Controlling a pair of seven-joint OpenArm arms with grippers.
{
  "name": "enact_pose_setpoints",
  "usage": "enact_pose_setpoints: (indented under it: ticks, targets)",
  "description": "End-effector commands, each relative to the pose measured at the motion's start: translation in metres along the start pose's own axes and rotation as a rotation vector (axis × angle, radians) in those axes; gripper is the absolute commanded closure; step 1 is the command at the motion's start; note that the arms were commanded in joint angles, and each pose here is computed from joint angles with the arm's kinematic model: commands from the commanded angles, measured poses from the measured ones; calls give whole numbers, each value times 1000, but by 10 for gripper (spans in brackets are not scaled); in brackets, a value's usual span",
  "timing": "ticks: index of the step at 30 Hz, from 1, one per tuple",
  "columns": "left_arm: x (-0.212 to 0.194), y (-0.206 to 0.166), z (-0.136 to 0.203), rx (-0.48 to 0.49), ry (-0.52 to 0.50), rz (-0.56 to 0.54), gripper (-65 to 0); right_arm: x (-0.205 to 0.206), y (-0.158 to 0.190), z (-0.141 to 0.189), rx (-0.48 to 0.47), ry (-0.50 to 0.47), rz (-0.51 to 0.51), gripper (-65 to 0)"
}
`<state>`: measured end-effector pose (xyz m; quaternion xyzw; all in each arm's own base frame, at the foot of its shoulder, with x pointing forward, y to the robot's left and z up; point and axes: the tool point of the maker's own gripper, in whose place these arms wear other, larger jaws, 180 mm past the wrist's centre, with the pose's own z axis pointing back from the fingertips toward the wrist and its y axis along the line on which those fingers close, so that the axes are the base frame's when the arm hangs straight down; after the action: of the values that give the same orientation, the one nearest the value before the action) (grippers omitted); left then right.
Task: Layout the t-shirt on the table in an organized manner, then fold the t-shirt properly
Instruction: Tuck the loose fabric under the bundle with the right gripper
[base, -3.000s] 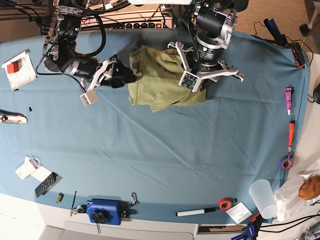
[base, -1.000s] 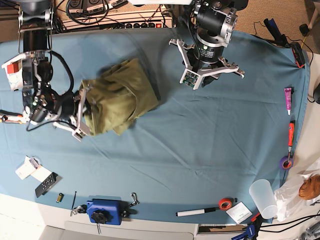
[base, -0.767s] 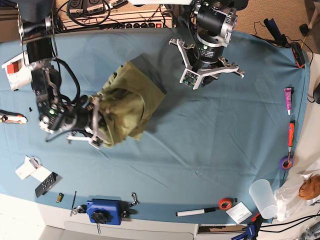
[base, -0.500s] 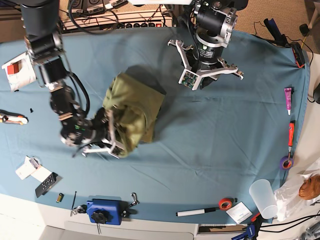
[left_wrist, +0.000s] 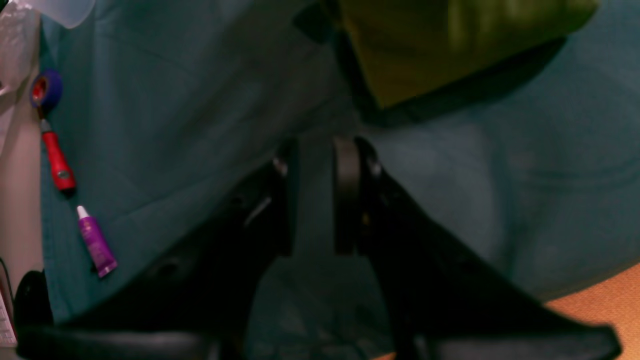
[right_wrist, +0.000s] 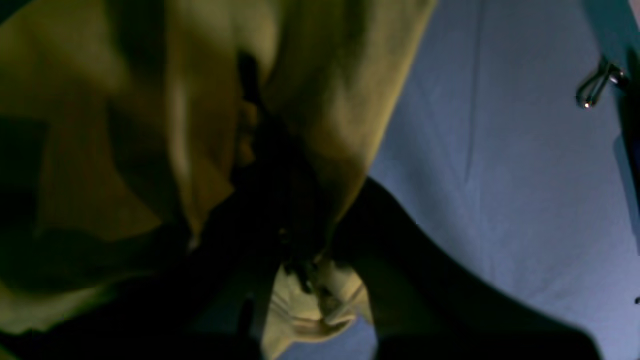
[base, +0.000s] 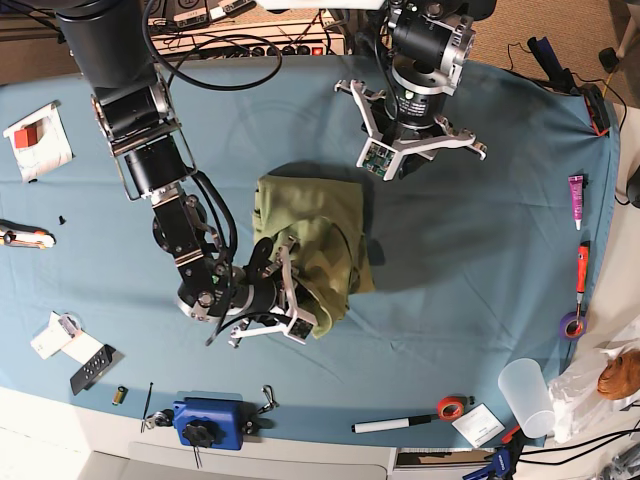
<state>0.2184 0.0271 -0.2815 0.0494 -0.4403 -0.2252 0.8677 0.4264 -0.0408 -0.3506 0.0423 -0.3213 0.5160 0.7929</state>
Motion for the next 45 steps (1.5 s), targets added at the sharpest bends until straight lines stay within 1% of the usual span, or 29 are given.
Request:
enact_pose_setpoints:
  ticks: [1, 5, 9, 10, 14, 15, 16, 19, 21, 22, 24, 25, 26, 28, 29, 30, 32, 34, 35, 38, 41, 43, 45]
  targets:
    - [10, 4, 3, 14, -42, 8, -110, 22, -15, 9, -32, -61, 6, 0]
    - [10, 4, 3, 14, -42, 8, -110, 19, -15, 9, -32, -48, 5, 0]
    - [10, 4, 3, 14, -43, 8, -110, 17, -15, 9, -33, -38, 5, -119]
    - [10, 4, 3, 14, -43, 8, -110, 20, -16, 9, -34, -48, 7, -131]
    - [11, 4, 3, 14, -46, 8, -110, 45, -29, 18, -62, -143, 21, -131]
    - [11, 4, 3, 13, -48, 8, -110, 52, -35, 22, -75, -162, 30, -131]
    - [11, 4, 3, 13, -50, 8, -110, 58, -45, 26, -110, -173, 23, -131]
    - [11, 4, 3, 14, -51, 8, -110, 71, -80, 41, -235, -196, -41, -131]
    - [14, 4, 3, 13, -65, 9, -109, 72, -96, 48, -293, -195, -133, -124]
    - [17, 3, 3, 9, -80, 11, -109, 69, -98, 50, -290, -192, -197, -92]
    - [24, -1, 4, -17, -123, 24, -109, 66, -86, 48, -190, -205, -314, 0]
    - [29, -3, 5, -29, -145, 30, -98, 65, -77, 47, -130, -216, -359, 0]
    - [32, -4, 5, -36, -165, 34, -74, 65, -68, 47, -68, -233, -385, 0]
    - [36, -4, 5, -37, -182, 33, -16, 61, -52, 49, 45, -262, -447, 0]
    - [36, -4, 5, -36, -183, 33, 0, 59, -43, 51, 104, -277, -478, 0]
    - [36, -4, 5, -37, -181, 33, 0, 56, -36, 54, 161, -292, -512, 0]
    - [36, -4, 5, -37, -181, 33, 0, 55, -20, 64, 288, -354, -577, 0]
    - [35, -4, 5, -37, -180, 33, 0, 51, -3, 74, 408, -420, -621, 0]
    - [36, -4, 5, -37, -181, 33, 0, 46, 6, 76, 448, -437, -638, 0]
    - [35, -4, 5, -37, -180, 33, 0, 22, 28, 65, 484, -415, -716, 0]
    - [36, -4, 5, -37, -181, 33, 0, 3, 56, 49, 505, -379, -771, 0]
    - [35, -4, 5, -37, -180, 33, 0, -2, 62, 41, 476, -395, -803, 0]
    - [35, -4, 5, -37, -180, 33, 0, -6, 58, 32, 399, -417, -815, 0]
